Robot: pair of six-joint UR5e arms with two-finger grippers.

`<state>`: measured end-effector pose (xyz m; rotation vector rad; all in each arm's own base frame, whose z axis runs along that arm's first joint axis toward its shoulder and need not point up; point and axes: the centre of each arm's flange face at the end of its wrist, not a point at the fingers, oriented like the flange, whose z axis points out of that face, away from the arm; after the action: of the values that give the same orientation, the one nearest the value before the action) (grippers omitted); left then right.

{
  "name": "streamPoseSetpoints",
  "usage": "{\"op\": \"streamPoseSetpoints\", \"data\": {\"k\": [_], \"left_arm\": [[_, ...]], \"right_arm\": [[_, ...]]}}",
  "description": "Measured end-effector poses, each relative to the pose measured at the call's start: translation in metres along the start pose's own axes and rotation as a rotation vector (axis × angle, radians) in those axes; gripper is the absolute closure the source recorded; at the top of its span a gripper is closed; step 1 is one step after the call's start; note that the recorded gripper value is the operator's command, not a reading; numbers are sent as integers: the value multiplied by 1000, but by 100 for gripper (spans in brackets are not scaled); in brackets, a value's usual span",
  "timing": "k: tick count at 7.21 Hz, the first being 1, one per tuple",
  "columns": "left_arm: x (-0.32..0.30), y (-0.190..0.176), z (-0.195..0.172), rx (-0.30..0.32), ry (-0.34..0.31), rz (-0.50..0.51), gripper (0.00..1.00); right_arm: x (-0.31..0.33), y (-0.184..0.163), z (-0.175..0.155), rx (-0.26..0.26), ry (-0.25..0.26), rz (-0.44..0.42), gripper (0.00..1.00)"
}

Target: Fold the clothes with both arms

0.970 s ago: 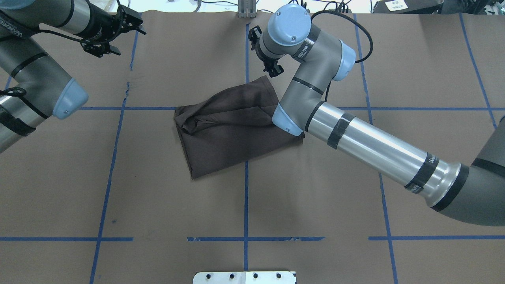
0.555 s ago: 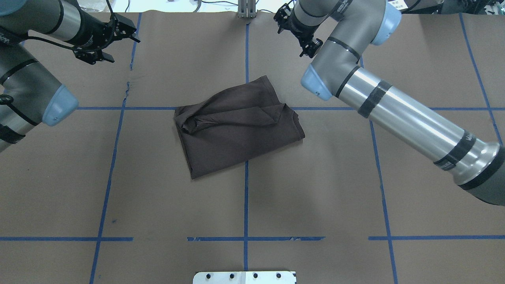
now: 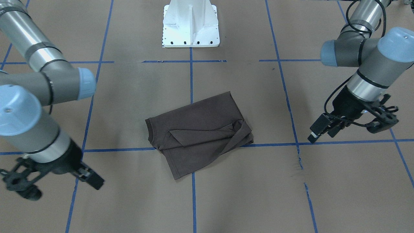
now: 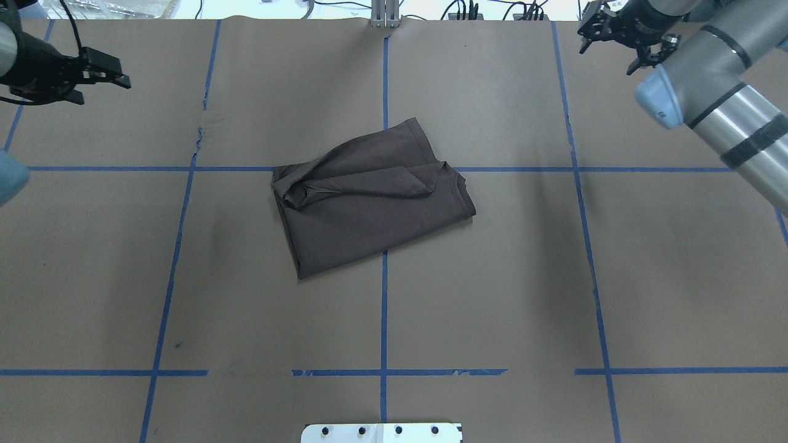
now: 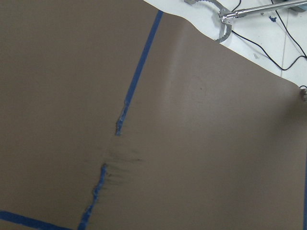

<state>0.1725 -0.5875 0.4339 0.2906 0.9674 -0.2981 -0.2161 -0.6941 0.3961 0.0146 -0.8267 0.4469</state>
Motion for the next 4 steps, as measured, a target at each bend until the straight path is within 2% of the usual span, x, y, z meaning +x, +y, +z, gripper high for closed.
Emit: {"op": "streamPoseSetpoints", "data": {"k": [1,2,3,4], "left_arm": [[-53,-2,-15,0,-37,111,0],[-107,1,-31,-9,-71,233,0],[-152,5,-46,-20,-107,348,0],[-189,6,-62,-44,-149,452,0]], "right_arm": [[67,-18,-7,-17,9,-100,0],[147,-29,-13,-39,15,-235,0],[225,-29,-16,-62,31,-365,0],[288,-21,-20,-91,49,-454,0]]}}
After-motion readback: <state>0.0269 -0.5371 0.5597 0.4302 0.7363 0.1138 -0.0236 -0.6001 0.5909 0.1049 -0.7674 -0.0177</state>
